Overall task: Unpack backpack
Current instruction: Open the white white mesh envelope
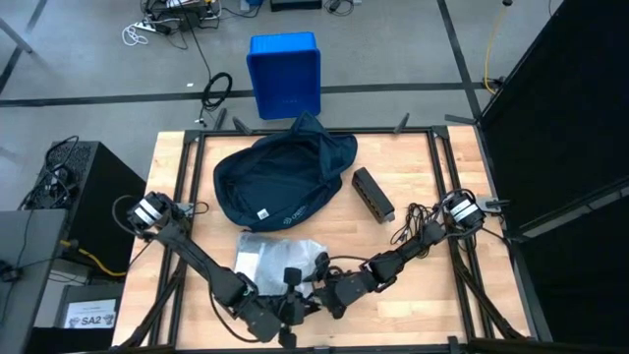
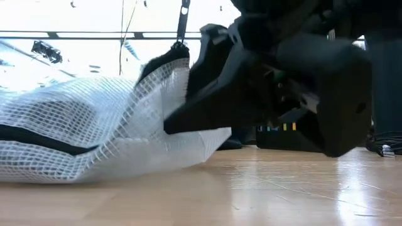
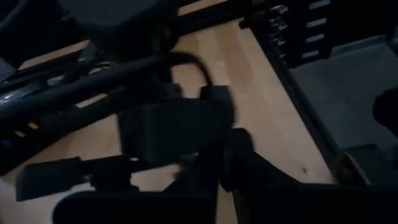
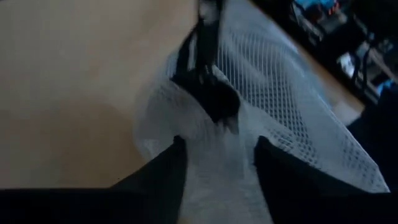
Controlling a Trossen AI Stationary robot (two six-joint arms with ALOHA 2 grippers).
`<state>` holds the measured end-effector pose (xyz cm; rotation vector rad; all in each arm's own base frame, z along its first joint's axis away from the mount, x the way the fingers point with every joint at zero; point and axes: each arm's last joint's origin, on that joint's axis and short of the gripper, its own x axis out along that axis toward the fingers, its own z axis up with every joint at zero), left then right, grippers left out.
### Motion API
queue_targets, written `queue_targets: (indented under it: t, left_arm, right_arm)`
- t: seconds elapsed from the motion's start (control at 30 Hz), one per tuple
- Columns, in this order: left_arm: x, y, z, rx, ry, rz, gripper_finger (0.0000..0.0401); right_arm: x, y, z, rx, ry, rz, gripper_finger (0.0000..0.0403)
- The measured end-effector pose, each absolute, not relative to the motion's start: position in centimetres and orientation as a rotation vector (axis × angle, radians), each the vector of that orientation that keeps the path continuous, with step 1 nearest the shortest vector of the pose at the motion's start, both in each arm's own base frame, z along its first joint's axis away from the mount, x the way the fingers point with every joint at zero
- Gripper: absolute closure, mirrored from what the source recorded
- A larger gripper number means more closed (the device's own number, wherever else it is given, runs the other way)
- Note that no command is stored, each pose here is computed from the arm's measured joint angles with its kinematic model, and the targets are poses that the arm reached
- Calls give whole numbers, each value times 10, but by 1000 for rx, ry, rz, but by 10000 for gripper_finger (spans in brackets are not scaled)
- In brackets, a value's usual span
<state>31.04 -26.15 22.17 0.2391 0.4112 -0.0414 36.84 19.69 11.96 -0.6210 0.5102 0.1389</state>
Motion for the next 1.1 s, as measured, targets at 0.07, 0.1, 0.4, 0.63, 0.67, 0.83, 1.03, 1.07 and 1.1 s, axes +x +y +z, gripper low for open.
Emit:
queue_targets:
  t: [0.07,0.1,0.4,0.63,0.67,0.83,1.03,1.07,1.1]
  left_arm:
    - [305,-268,221,246,412,-61,401]
    - [302,-271,221,250,414,-68,401]
    - [275,-282,206,97,557,-15,401]
    - [251,-279,185,36,649,80,401]
    - [248,-278,180,25,657,90,401]
    - [235,-270,159,4,660,145,401]
    - [237,-264,152,47,615,166,401]
    - [238,-264,153,59,609,161,401]
    - [240,-263,154,69,603,154,401]
  right_arm:
    - [367,196,117,-628,545,132,318]
    - [366,195,116,-633,557,134,340]
    - [362,197,113,-652,590,133,401]
    - [348,215,113,-671,592,91,403]
    - [345,218,115,-679,583,84,403]
    - [332,232,146,-682,505,58,403]
    - [325,236,160,-609,481,42,402]
    - [325,236,160,-602,485,40,401]
    - [325,236,160,-597,487,42,398]
